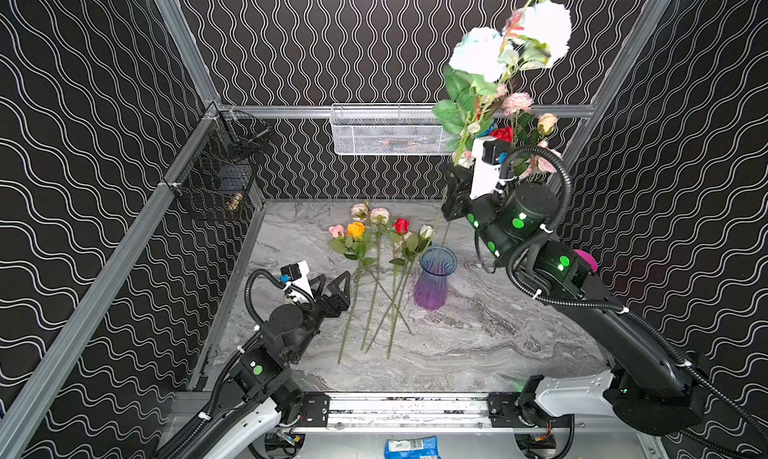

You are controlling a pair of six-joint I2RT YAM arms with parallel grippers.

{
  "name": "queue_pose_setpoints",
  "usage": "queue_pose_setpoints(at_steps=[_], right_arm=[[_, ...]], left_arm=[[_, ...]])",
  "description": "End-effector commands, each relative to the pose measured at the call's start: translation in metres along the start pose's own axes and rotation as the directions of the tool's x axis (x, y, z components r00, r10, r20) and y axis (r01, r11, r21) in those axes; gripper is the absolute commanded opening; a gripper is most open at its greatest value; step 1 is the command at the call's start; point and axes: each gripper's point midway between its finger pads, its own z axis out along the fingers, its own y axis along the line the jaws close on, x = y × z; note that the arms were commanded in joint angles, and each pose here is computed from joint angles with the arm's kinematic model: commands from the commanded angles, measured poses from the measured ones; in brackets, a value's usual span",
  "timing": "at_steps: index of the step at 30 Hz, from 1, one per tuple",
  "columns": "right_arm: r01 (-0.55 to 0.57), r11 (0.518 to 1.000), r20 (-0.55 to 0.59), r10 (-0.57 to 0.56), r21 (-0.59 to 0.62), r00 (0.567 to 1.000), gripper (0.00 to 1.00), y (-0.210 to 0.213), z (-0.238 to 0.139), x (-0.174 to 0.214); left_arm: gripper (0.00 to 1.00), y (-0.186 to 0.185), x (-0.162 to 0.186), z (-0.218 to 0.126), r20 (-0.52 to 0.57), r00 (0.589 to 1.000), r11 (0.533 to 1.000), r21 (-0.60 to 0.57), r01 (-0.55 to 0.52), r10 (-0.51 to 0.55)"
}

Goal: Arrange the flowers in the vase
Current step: 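Carry the white flower stem toward the clear vase with the right while the left withdraws, then lower the white flower stem into the clear glass vase with the right gripper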

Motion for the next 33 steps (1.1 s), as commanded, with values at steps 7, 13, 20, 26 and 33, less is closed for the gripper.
queue_pose_setpoints(at_steps=[7,13,20,26,33], right_arm=[[0.006,0.997,-0.069,-0.001,0.071,0.998,0.0,-0.032,0.02,0.022],[-0.006,0.997,-0.184,0.02,0.075,0.983,0.0,-0.037,0.02,0.074],[-0.036,0.997,-0.207,0.048,0.061,0.977,0.0,-0.037,0.01,0.081],[-0.058,0.997,-0.251,0.068,0.048,0.966,0.0,-0.035,0.002,0.112],[-0.044,0.993,-0.272,0.071,0.107,0.96,0.0,-0.047,0.004,0.12]], left_arm=[[0.85,0.007,0.006,0.003,-0.015,1.0,0.999,-0.04,0.009,-0.01],[0.85,0.014,0.011,0.005,-0.019,1.0,0.998,-0.063,0.007,-0.008],[0.85,0.014,0.019,0.01,-0.048,0.999,0.998,-0.063,0.011,-0.014],[0.82,0.007,0.018,0.011,-0.041,0.999,1.0,-0.026,-0.003,0.002],[0.81,0.009,0.031,0.027,-0.074,0.997,0.999,-0.045,-0.015,0.011]])
